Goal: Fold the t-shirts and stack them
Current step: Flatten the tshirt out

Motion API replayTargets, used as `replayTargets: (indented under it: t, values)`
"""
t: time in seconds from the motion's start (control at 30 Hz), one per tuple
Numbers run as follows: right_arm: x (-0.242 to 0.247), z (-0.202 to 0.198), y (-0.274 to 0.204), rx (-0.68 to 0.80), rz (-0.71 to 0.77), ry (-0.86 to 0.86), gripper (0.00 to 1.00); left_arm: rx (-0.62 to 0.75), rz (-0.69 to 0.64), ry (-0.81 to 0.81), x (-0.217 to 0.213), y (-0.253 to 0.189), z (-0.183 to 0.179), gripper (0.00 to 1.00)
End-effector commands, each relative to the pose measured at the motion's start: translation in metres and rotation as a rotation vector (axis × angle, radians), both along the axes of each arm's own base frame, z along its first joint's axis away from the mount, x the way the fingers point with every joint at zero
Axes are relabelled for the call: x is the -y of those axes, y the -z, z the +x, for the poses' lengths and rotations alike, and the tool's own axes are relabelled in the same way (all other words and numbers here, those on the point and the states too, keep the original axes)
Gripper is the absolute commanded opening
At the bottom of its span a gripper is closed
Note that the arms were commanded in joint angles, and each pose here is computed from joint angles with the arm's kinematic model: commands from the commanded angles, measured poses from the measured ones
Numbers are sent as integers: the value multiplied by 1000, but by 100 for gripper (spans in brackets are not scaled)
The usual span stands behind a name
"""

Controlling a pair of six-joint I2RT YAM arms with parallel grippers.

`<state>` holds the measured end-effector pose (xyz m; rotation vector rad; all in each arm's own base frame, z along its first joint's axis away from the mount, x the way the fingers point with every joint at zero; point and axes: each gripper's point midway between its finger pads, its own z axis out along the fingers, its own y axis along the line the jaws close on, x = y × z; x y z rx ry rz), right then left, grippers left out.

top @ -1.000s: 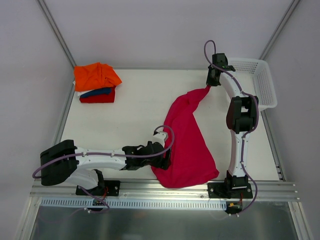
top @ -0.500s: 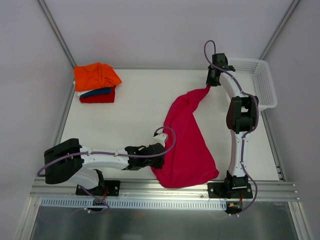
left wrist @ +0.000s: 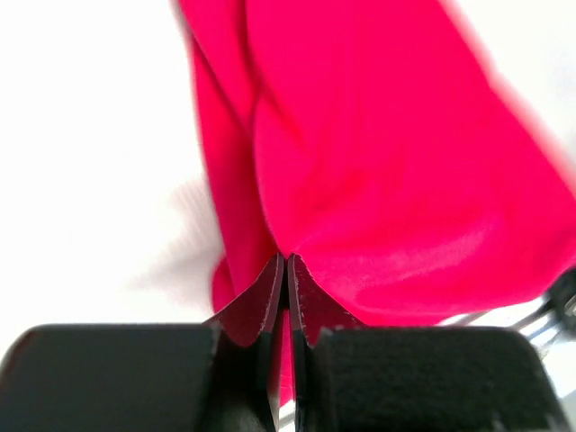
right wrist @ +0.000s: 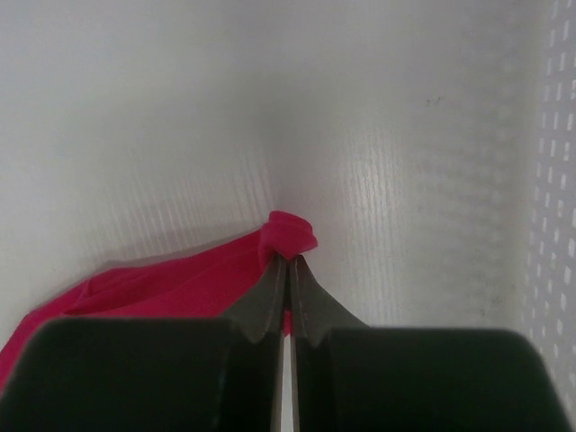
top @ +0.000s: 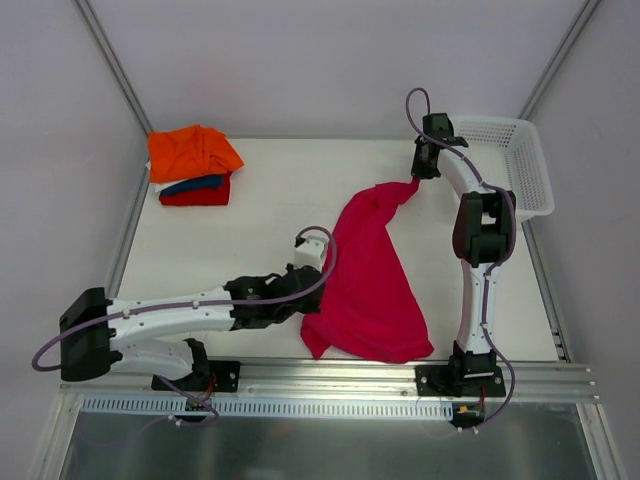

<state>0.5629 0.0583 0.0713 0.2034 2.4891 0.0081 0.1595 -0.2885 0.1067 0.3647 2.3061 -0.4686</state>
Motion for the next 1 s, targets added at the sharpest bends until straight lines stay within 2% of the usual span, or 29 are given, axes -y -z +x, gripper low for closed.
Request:
replayTargets:
  t: [0.0,0.07,0.27,0.3,0.47,0.7,0.97]
  values:
    - [-1,3,-34,71,25,13,0,200,51,-118,-39,-62,37,0]
    - [0,2,-35,72,25,15,0,254,33,-168,-55,-88,50,0]
    - [4,4,-57,119,16,25,0,357,127,-319,-119,-125,75,0]
    - [5,4,-67,138,14,29,0,360,178,-349,-135,-126,78,0]
    - [7,3,-110,220,9,38,0,424,257,-476,-184,-155,89,0]
    - [16,-18,-223,428,3,50,0,525,316,-576,-231,-205,90,0]
    - [17,-95,-379,748,26,13,0,650,265,-647,-261,-275,74,0]
